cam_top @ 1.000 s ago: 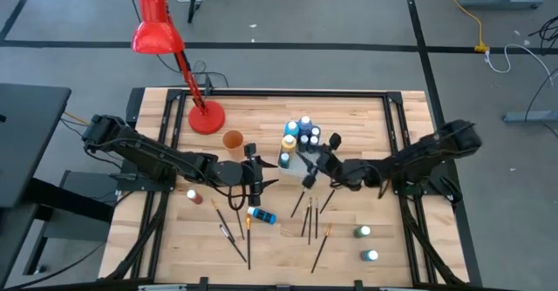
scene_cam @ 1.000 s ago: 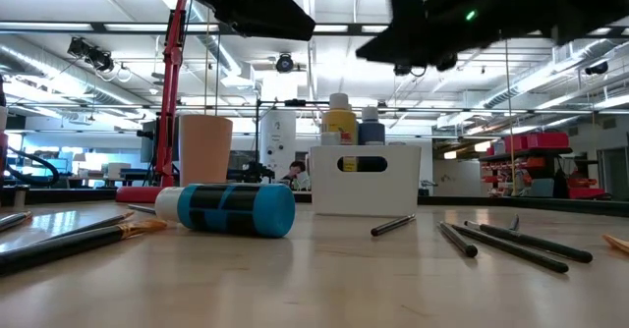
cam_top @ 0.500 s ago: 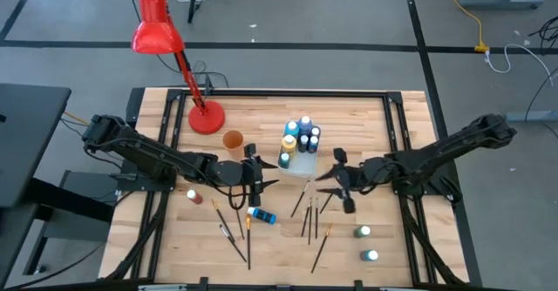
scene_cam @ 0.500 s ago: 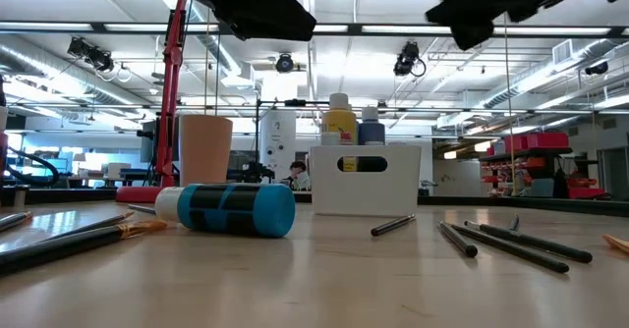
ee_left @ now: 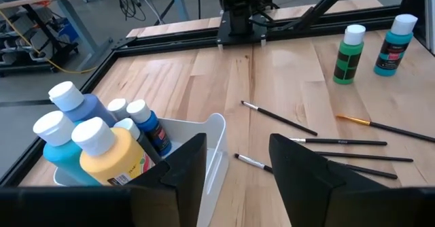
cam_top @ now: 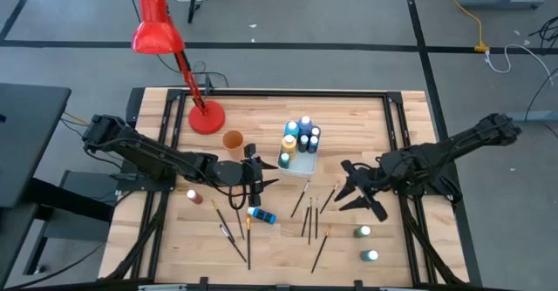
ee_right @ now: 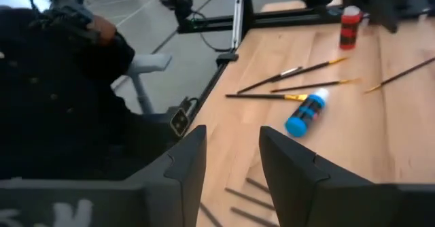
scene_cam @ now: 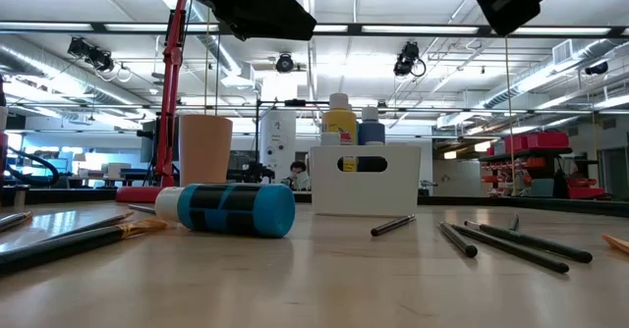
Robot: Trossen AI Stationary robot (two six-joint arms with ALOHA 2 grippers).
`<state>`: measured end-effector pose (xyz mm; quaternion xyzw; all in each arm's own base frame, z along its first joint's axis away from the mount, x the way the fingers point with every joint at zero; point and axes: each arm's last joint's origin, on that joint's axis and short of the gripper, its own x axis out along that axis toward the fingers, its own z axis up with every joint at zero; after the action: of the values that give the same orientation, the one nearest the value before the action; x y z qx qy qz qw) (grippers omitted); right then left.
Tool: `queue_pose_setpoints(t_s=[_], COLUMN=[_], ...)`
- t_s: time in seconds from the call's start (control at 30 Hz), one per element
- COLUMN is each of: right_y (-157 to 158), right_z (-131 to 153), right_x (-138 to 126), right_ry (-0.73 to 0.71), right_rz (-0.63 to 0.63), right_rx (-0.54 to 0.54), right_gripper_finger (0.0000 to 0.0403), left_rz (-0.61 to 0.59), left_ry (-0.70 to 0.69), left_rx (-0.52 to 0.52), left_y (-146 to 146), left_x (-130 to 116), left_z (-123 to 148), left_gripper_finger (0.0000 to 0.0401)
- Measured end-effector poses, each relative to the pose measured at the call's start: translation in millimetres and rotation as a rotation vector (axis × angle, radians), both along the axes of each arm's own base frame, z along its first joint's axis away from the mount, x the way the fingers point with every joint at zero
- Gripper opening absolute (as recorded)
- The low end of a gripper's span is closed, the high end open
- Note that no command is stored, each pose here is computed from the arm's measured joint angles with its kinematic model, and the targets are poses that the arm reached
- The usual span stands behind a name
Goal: Pick & Place Paint Supplies
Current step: Put the small green paint bottle into the white bin
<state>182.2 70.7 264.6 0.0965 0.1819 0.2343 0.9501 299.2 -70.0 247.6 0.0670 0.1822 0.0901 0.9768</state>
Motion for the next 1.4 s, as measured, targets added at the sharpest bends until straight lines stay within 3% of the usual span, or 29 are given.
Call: queue_pose_setpoints(t_s=[0.2, 0.4, 0.57, 0.83, 1.03, 1.4], right_y=[8, 8, 6, 25, 50, 66], right_z=[8, 8, 6, -19, -35, -64], right_x=[-1, -1, -1, -5, -8, -22], right_ry=[-0.006, -0.08, -0.051, 0.147, 0.234, 0.517], right_rz=[0.036, 0.075, 0.04, 0.163, 0.296, 0.21], right_rx=[0.024, -0.101, -0.094, -0.157, -0.188, -0.254], right_gripper_finger=[0.0129, 0.0126, 0.0147, 0.0218, 0.0236, 0.0224], left_rz=[0.0, -0.004, -0.013, 0.006, 0.01, 0.011], left_ry=[0.0, 0.0, 0.004, -0.027, -0.037, -0.085], left_rx=[0.0, 0.01, 0.034, -0.012, -0.021, -0.027], left_y=[0, 0, 0, 0, 0, 1], left_x=[0, 0, 0, 1, 1, 3], left_z=[0, 0, 0, 2, 3, 8], left_gripper_finger=[0.0169, 0.0169, 0.0169, 0.0169, 0.0169, 0.0169])
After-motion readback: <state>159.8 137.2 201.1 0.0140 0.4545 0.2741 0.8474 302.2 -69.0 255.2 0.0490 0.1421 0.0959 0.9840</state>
